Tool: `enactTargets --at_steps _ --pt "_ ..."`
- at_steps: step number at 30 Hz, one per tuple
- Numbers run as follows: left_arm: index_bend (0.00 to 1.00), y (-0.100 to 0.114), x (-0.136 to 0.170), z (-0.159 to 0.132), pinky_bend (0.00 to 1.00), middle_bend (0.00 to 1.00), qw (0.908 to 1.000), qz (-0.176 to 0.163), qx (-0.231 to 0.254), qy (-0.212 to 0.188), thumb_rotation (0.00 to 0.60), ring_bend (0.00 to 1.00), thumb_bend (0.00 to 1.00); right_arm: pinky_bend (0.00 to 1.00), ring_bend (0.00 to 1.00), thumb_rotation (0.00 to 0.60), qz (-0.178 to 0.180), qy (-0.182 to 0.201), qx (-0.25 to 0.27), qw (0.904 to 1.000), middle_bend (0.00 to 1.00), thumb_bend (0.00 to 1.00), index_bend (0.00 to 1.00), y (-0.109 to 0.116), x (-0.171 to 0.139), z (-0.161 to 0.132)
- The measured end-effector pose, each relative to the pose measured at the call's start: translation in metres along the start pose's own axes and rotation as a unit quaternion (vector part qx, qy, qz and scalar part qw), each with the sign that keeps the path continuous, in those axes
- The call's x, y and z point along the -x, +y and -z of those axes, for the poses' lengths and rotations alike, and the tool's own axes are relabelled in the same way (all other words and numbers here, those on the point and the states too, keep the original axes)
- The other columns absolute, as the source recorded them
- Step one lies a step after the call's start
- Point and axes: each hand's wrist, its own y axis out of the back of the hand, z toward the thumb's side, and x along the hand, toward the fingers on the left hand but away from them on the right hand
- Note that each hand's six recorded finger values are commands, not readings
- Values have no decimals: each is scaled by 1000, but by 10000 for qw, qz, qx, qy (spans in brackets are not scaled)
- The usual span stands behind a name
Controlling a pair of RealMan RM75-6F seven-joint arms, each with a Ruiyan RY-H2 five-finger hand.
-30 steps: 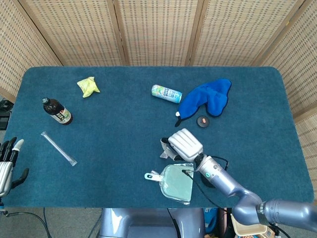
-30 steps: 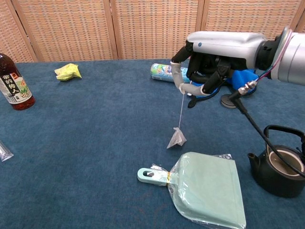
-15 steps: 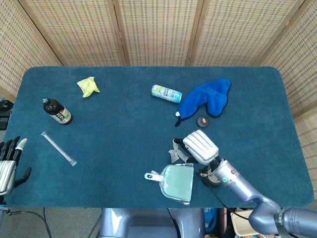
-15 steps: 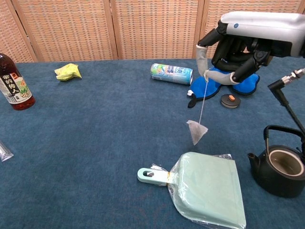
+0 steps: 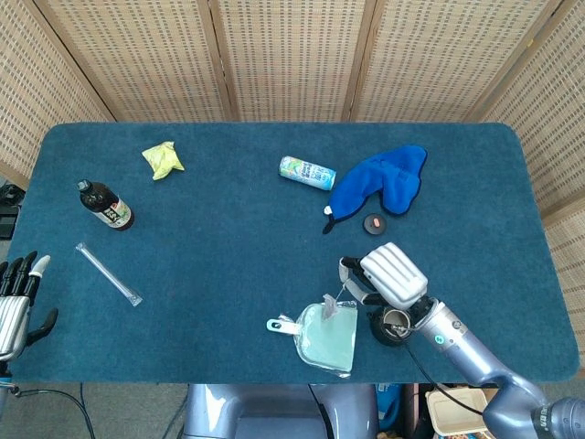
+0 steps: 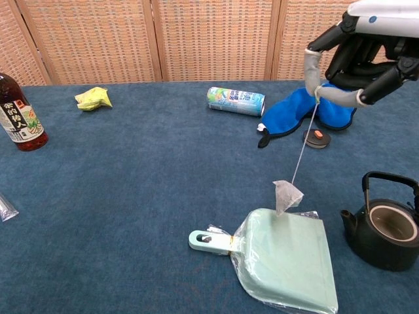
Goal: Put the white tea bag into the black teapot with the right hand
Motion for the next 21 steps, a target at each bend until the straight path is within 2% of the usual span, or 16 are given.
enactTargets --at_steps 8,21 --pt "0 1 1 -1 0 0 10000 -13 -7 -18 600 0 377 1000 998 600 221 -262 65 9994 963 674 617 17 -29 20" --pt "0 2 0 -6 0 0 10000 -20 -37 -71 600 0 377 1000 998 600 267 -413 135 9987 964 676 627 22 -57 38"
